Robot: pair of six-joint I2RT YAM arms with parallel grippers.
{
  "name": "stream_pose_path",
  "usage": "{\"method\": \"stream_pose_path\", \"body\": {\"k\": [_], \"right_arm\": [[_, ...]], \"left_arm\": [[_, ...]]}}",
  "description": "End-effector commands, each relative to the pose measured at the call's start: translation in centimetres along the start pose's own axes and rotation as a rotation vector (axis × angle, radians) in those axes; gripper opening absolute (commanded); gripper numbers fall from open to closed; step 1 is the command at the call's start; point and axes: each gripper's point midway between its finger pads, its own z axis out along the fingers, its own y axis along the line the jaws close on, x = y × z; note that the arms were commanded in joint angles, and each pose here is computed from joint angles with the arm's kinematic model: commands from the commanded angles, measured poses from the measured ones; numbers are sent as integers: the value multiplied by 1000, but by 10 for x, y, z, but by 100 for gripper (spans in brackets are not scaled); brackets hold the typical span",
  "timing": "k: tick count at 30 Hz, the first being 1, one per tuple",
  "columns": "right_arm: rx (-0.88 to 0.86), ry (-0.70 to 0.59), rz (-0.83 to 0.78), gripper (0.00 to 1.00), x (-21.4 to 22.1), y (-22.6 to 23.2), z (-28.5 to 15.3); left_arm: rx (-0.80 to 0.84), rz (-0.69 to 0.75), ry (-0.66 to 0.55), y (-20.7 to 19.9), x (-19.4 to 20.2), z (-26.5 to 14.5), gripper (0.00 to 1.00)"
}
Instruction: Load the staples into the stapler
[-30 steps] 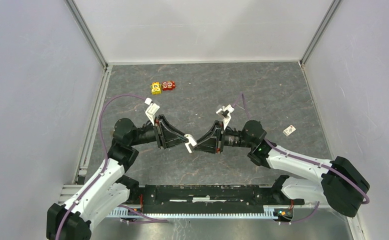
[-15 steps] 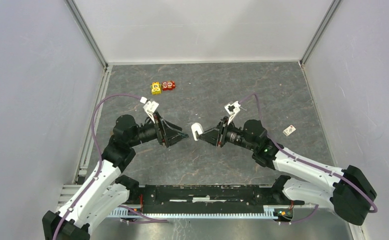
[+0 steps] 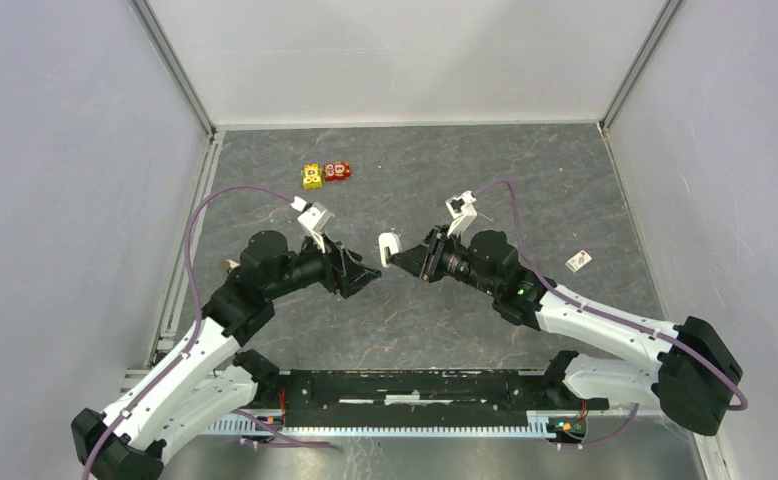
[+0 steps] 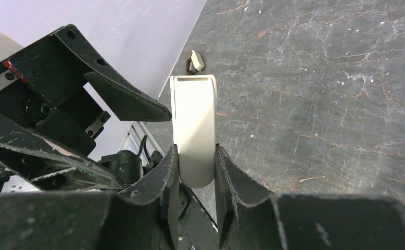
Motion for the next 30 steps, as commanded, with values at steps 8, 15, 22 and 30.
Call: {"method": "stream_pose_path", "body": {"k": [8, 15, 22, 30], "right_arm": [[-50, -82, 22, 0, -22, 37, 10], [-66, -65, 20, 0, -15, 42, 9], [-71, -80, 3, 0, -18, 43, 4], [-75, -70, 2, 0, -16, 43, 6]], "left_arm": [[-34, 88, -24, -6, -10, 19, 74], [-112, 94, -41, 10, -6, 22, 69], [-109, 133, -42, 11, -3, 21, 63], [-101, 132, -30, 12, 1, 24, 45]]}}
